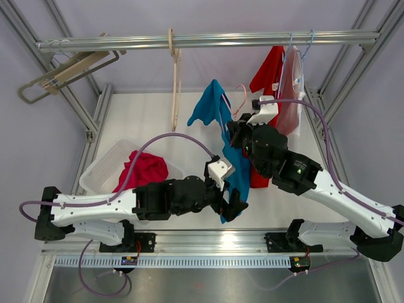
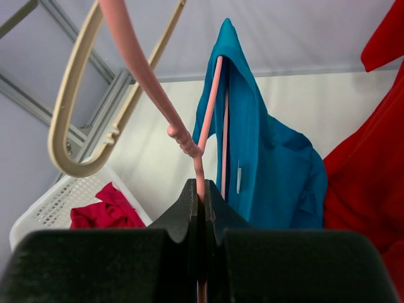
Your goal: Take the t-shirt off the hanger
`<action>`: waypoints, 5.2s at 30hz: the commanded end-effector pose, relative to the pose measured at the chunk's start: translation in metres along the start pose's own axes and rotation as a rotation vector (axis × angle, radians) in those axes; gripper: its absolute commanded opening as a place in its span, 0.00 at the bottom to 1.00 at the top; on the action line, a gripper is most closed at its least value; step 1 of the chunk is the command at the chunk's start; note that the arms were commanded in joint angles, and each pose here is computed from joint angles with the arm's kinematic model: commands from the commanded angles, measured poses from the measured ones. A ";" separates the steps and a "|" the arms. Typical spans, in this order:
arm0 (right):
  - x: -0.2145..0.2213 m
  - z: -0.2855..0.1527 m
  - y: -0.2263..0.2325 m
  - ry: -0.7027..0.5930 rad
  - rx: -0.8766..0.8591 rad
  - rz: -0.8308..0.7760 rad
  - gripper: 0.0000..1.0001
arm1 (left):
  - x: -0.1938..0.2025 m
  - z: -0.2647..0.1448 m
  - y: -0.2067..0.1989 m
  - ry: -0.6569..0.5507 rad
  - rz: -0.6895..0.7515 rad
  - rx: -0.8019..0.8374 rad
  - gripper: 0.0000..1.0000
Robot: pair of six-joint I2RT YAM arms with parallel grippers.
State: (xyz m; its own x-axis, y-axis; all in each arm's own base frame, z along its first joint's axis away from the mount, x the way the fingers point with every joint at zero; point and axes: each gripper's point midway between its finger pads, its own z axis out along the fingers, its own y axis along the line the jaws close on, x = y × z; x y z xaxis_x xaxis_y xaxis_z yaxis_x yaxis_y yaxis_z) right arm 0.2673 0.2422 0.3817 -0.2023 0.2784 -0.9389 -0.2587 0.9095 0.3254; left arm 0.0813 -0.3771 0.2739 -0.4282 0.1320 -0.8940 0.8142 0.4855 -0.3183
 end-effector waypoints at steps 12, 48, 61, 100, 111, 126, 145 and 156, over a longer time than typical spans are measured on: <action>-0.095 -0.038 0.015 -0.264 -0.074 0.151 0.00 | -0.002 0.017 -0.033 -0.073 0.029 -0.019 0.00; -0.121 -0.225 0.049 -0.066 -0.950 0.277 0.00 | -0.144 -0.042 0.089 -0.581 0.136 -0.515 0.00; -0.122 -0.279 0.055 -0.030 -1.160 0.331 0.00 | -0.169 0.068 0.035 -0.614 0.138 -0.083 0.84; -0.012 -0.225 -0.025 0.171 -0.680 0.209 0.00 | -0.242 -0.316 0.133 -0.879 0.177 -0.658 0.00; 0.003 -0.198 -0.015 0.223 -0.653 0.176 0.00 | -0.106 -0.332 0.216 -0.821 -0.086 -0.830 0.00; -0.009 -0.062 0.014 0.181 -0.389 0.088 0.00 | -0.044 -0.310 0.244 -0.631 -0.125 -1.259 0.62; -0.064 0.116 0.064 0.099 -0.280 0.128 0.00 | -0.123 -0.293 0.186 -0.593 -0.100 -0.782 0.99; -0.084 0.178 0.052 0.063 -0.178 0.180 0.00 | -0.066 -0.199 0.129 -0.400 -0.163 -0.400 0.99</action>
State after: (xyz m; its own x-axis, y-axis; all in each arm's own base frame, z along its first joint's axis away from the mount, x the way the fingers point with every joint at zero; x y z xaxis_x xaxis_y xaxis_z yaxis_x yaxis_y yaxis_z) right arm 0.4289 0.3252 0.4563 -0.3230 0.3796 -0.8669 -0.4130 0.7676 0.4900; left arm 0.1525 -0.1207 0.3746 -0.1868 -0.2708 -0.9443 0.4242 0.8448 -0.3262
